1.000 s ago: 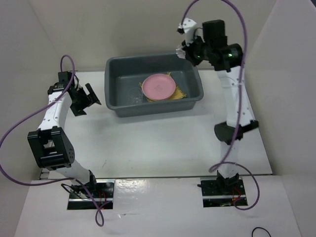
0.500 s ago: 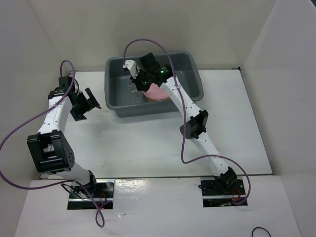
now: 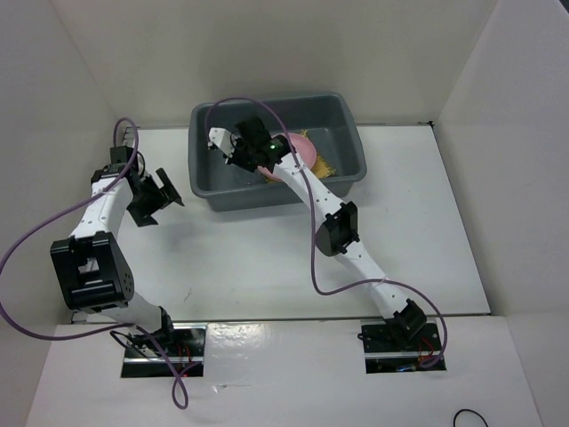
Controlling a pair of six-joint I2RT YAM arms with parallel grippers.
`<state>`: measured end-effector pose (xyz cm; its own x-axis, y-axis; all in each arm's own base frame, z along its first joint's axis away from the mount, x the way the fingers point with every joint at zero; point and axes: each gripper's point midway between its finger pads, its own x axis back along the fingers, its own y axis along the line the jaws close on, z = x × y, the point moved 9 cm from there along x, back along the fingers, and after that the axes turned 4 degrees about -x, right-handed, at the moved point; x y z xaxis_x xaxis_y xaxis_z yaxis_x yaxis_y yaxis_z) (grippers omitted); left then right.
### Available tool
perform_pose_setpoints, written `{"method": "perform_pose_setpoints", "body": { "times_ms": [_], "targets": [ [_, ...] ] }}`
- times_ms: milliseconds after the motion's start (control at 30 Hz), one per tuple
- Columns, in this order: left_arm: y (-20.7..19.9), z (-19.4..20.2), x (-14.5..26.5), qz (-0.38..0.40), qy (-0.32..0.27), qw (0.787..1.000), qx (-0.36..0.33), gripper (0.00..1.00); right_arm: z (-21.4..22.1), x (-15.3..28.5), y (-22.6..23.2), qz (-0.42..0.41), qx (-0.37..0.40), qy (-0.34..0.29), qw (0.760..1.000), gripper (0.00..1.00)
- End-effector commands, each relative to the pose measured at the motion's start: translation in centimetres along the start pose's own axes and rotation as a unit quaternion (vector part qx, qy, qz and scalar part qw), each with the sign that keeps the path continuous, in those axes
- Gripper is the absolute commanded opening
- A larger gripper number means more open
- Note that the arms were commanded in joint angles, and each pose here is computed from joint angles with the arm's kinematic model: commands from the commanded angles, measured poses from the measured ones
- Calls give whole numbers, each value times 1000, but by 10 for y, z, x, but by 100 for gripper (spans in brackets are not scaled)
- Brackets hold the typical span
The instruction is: Place the mixed dishes into the plastic bin
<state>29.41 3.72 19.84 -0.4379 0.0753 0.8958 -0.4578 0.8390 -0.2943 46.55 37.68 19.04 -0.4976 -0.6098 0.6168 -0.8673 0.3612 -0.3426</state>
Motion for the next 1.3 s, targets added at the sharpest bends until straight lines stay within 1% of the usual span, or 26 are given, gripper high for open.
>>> {"method": "perform_pose_setpoints", "body": {
  "times_ms": [0, 100, 167, 300, 400, 467, 633, 700, 800, 833, 867, 900, 933, 967, 1000, 1033, 1067, 1100, 1133, 1167, 1200, 1233, 1267],
  "targets": [
    [-2, -13, 0, -2, -13, 1000, -2, 100, -37, 6, 2, 39, 80, -52, 995, 0],
    [5, -19, 0, -2, -16, 1000, 7, 100, -35, -5, 7, 36, 105, -53, 992, 0],
    [10, -21, 1, -5, -18, 1000, 10, 100, -33, -11, 6, 38, 117, -54, 991, 4],
    [19, -24, 3, -2, -20, 999, 25, 100, -32, -15, 4, 45, 136, -54, 988, 12],
    [22, -25, 1, -4, -17, 999, 30, 100, -31, -17, 4, 46, 142, -53, 987, 23],
    [22, -23, -1, -1, -12, 999, 31, 100, -33, -17, 3, 48, 142, -57, 987, 28],
    [23, -23, -4, -3, -8, 1000, 27, 100, -36, -17, 1, 56, 148, -66, 985, 29],
    [24, -22, -4, -3, -7, 1000, 23, 100, -37, -20, 7, 50, 150, -65, 985, 29],
    [24, -23, -4, -7, -9, 1000, 23, 100, -42, -15, 5, 59, 131, -72, 987, 31],
    [24, -23, -4, -7, -9, 1000, 23, 100, -48, -8, 2, 71, 127, -81, 986, 32],
    [24, -23, -4, -7, -9, 1000, 23, 100, -48, -7, 0, 79, 120, -82, 986, 36],
    [24, -23, -4, -7, -9, 1000, 23, 100, -54, -1, -3, 91, 114, -89, 985, 40],
    [24, -23, -1, -6, -14, 1000, 17, 100, -63, 13, -10, 122, 90, -98, 984, 44],
    [27, -26, 1, -12, -21, 999, 20, 100, -67, 23, -19, 144, 71, -102, 982, 55],
    [25, -30, 7, -9, -33, 999, 12, 100, -73, 34, -23, 159, 53, -106, 980, 64],
    [28, -33, 13, -14, -50, 999, 3, 100, -80, 61, -37, 182, 15, -116, 976, 71],
    [26, -41, 22, -17, -70, 997, -6, 100, -73, 78, -55, 204, -12, -105, 973, 79],
    [27, -46, 30, -20, -87, 996, -11, 100, -70, 95, -66, 210, -35, -102, 972, 83],
    [26, -50, 34, -19, -96, 995, -28, 100, -69, 126, -74, 213, -92, -100, 968, 87],
    [24, -55, 39, -17, -106, 994, -34, 100, -48, 151, -103, 237, -144, -89, 957, 91],
    [20, -62, 48, -14, -119, 992, -37, 100, -36, 173, -115, 239, -184, -83, 950, 91],
    [17, -64, 55, -6, -129, 991, -40, 100, -25, 207, -116, 224, -247, -66, 940, 93],
    [16, -65, 55, 1, -132, 990, -41, 100, 0, 234, -136, 228, -288, -55, 929, 94]
  ]
}}
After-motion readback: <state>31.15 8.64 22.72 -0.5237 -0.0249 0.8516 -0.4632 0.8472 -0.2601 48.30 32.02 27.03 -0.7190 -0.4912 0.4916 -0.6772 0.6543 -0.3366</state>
